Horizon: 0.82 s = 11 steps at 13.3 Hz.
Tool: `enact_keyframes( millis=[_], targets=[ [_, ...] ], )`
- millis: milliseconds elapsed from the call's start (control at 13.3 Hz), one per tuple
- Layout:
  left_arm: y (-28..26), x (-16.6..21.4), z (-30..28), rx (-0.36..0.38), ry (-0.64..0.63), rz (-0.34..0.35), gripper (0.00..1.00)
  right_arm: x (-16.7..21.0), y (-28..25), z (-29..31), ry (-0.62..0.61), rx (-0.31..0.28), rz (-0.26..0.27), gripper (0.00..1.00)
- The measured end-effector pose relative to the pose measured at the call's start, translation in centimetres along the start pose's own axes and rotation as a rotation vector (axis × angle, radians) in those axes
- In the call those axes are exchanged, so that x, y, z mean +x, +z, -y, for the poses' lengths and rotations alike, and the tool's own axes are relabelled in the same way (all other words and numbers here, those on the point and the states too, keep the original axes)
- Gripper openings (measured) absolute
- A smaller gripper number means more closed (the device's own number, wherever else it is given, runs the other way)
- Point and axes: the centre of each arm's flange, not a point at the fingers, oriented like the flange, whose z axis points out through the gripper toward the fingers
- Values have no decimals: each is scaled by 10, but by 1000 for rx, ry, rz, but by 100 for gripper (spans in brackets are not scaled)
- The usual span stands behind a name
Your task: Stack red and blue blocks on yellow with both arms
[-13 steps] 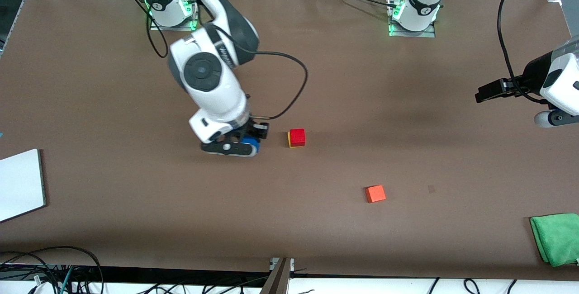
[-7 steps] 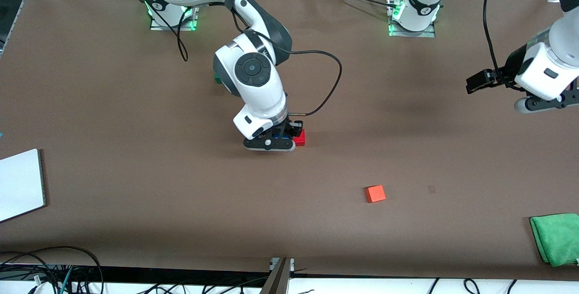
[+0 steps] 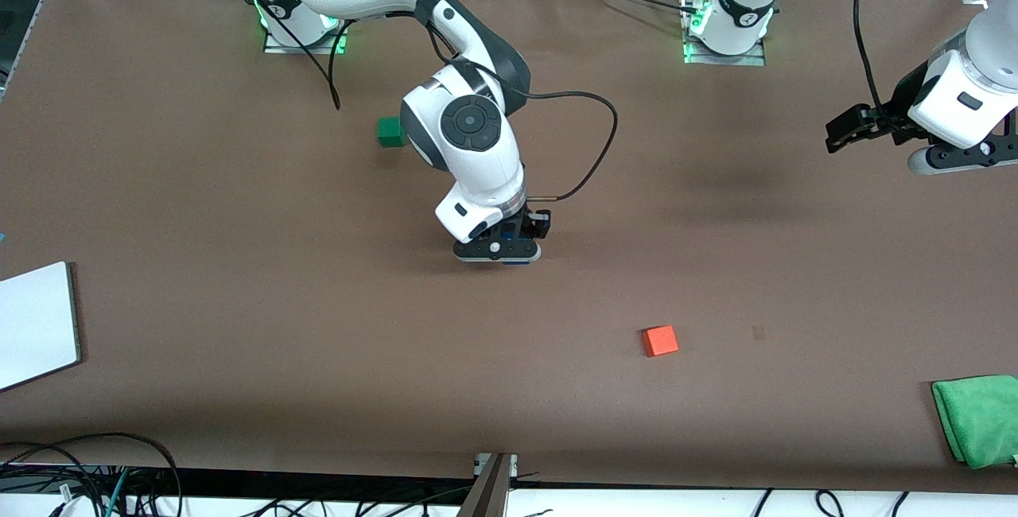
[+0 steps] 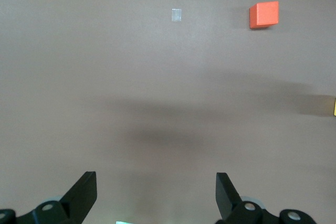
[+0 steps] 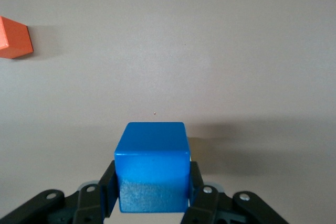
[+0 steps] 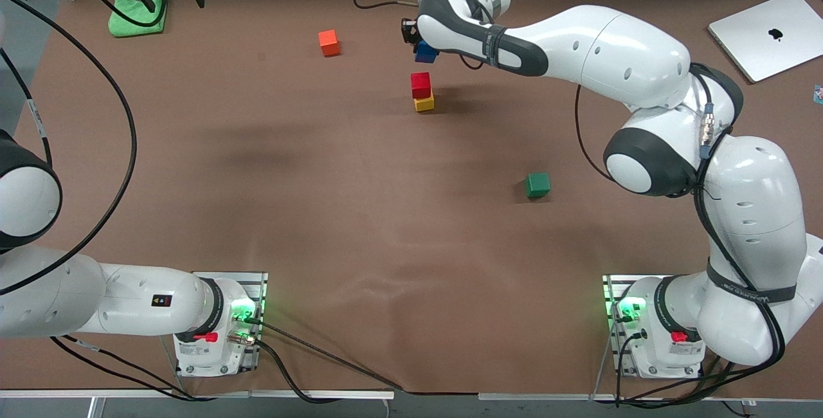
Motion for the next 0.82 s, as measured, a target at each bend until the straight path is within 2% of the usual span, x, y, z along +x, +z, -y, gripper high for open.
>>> enact_keyframes(
  millis=[825],
  targets=[
    [-5, 6, 19, -2, 21, 10, 100, -17, 21, 14, -28, -12, 19, 55]
  ],
)
